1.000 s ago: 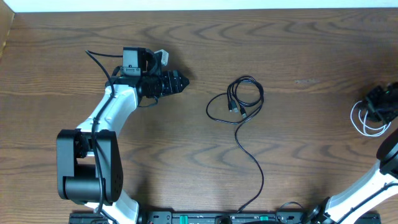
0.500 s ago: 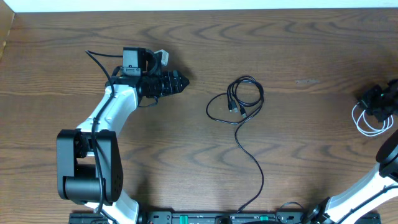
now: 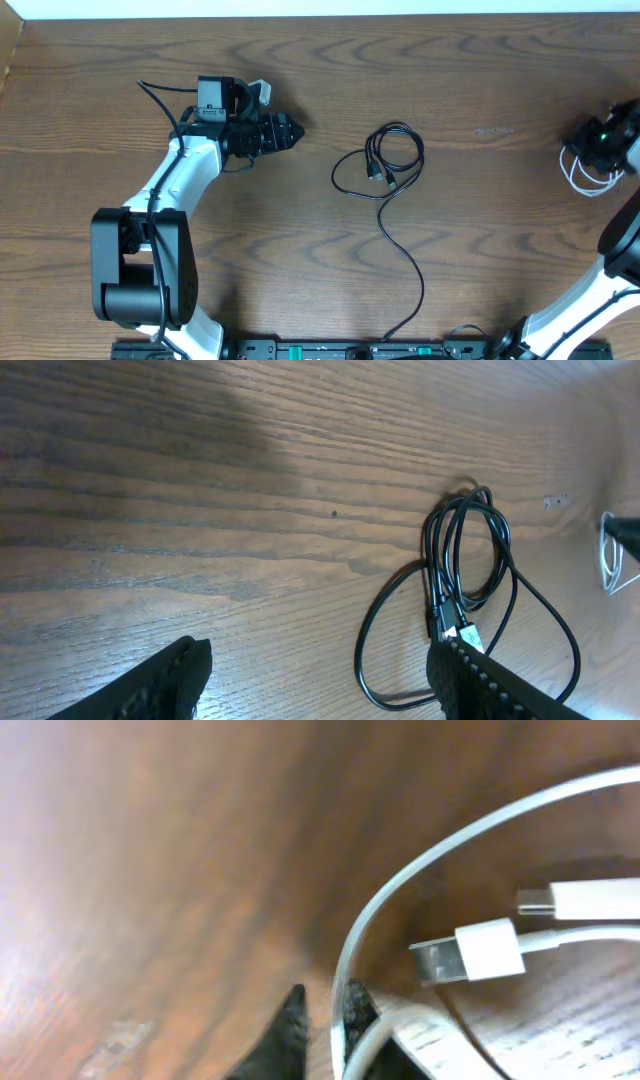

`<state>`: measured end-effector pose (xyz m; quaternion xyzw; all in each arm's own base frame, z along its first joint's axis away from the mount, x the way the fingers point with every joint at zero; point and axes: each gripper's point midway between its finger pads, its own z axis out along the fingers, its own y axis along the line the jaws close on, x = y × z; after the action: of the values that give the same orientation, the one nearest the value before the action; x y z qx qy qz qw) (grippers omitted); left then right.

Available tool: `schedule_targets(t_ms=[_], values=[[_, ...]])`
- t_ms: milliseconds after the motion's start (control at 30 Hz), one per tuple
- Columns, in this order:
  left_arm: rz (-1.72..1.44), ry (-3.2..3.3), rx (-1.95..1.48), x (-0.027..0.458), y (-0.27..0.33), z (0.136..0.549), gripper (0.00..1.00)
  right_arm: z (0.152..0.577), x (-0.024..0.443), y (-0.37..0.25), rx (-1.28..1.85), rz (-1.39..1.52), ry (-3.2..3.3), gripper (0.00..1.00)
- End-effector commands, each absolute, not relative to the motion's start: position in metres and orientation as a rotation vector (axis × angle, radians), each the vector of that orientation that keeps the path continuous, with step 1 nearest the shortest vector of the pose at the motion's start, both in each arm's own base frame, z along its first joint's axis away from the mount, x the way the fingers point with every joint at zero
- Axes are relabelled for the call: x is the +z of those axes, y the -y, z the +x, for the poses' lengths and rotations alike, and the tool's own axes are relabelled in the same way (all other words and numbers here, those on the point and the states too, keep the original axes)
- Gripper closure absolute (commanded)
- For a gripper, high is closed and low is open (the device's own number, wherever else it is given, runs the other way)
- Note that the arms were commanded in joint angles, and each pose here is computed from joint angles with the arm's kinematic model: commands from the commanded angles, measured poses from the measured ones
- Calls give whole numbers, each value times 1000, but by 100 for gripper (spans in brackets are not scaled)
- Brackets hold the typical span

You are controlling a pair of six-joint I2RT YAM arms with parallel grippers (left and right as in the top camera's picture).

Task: Untangle cables
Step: 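Lower the white cable at the right table edge and open the right gripper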

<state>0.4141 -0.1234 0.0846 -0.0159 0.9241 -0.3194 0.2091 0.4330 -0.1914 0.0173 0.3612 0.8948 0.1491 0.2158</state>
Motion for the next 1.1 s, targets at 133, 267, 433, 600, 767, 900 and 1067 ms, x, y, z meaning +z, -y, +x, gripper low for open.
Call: schedule_targets(t_ms=[133, 267, 433, 600, 767, 900, 1067], values=[[-32, -2577, -870, 80, 121, 415, 27, 474, 105, 202, 443, 853, -2420, 62], [-32, -2577, -870, 80, 121, 415, 27, 462, 126, 211, 352, 914, -2471, 23], [-32, -2577, -870, 80, 121, 415, 27, 428, 112, 226, 161, 1040, -2582, 18], [-32, -2577, -871, 80, 122, 415, 27, 378, 97, 243, -108, 1210, -2705, 58], [-32, -2577, -871, 80, 121, 415, 27, 346, 75, 244, -208, 1279, -2790, 66], [-32, -2577, -871, 80, 121, 415, 27, 337, 46, 244, -197, 1345, -2772, 60], [-32, -2577, -871, 80, 122, 415, 27, 332, 18, 239, -185, 1344, -2770, 71]])
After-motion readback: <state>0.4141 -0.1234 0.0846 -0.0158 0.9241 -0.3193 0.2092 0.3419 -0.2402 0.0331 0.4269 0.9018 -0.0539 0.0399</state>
